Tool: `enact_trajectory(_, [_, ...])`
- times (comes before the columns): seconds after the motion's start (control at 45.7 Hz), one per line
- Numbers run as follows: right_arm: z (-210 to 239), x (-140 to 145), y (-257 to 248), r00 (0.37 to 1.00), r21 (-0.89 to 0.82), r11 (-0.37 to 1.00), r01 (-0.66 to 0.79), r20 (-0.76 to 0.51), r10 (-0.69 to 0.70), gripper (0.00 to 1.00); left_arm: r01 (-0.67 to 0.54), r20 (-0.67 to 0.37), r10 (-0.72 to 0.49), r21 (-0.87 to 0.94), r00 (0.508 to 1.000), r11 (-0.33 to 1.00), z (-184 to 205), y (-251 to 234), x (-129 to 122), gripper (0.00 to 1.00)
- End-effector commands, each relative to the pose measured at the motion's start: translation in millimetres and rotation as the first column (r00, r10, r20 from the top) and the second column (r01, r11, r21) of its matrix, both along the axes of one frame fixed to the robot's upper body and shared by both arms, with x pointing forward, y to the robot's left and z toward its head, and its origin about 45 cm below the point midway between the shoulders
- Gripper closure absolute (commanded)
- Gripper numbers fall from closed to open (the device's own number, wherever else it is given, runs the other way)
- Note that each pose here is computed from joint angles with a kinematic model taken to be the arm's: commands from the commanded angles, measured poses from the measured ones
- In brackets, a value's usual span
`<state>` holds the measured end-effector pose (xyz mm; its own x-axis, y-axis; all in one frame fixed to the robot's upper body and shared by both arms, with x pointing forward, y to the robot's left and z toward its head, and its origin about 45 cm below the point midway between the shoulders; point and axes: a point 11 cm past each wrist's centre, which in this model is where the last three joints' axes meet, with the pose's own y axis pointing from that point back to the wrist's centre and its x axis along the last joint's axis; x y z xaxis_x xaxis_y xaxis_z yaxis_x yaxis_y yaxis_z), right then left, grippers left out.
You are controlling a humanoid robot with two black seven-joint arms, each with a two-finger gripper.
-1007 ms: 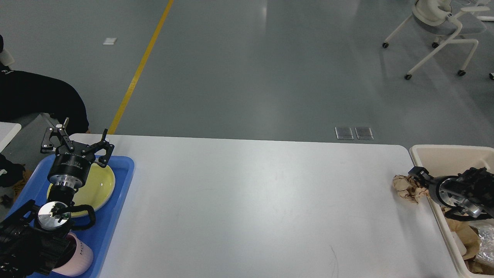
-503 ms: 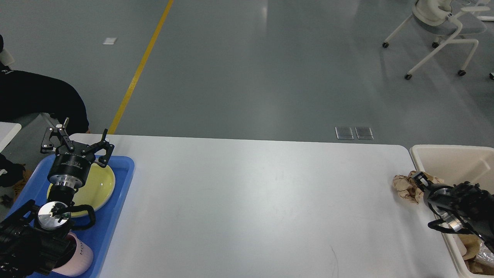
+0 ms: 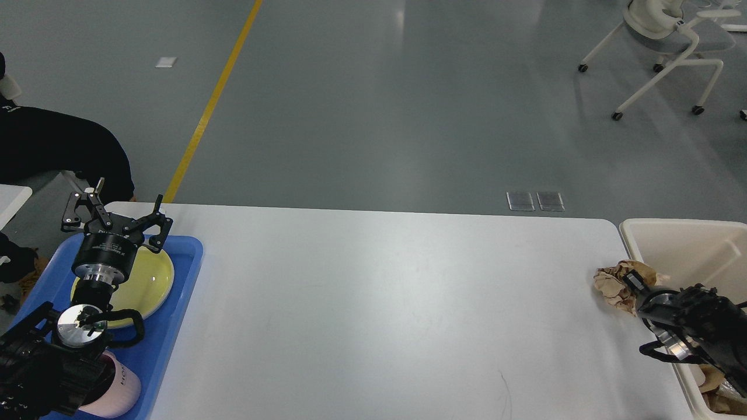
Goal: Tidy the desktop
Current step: 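Grasp more crumpled tan paper with the right gripper and lift it away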
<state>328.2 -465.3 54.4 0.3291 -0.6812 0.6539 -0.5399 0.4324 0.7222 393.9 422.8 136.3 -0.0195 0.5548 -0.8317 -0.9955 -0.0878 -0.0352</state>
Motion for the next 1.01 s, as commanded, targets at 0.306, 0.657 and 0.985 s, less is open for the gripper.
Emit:
enact_trajectory(0.306, [75.6, 15.1, -13.3, 0.996, 0.126, 0.991, 0.044, 0.066, -0.053, 1.00, 0.001, 0.000, -0.001, 0.001, 1.000, 1.000, 0.0, -0.1, 0.0, 0.04])
enact_trajectory(0.657, [212.2, 54.5, -29.4, 0.965, 0.345, 0.938, -0.033, 0.254, -0.060, 1.00, 0.000, 0.000, 0.000, 0.000, 1.000, 1.000, 0.1, 0.0, 0.0, 0.04])
enact_trajectory(0.985, [315.1, 61.5, -33.3, 0.889, 0.571, 0.784, -0.245, 0.454, -0.053, 1.00, 0.000, -0.001, 0.000, 0.001, 1.000, 1.000, -0.2, 0.2, -0.2, 0.04])
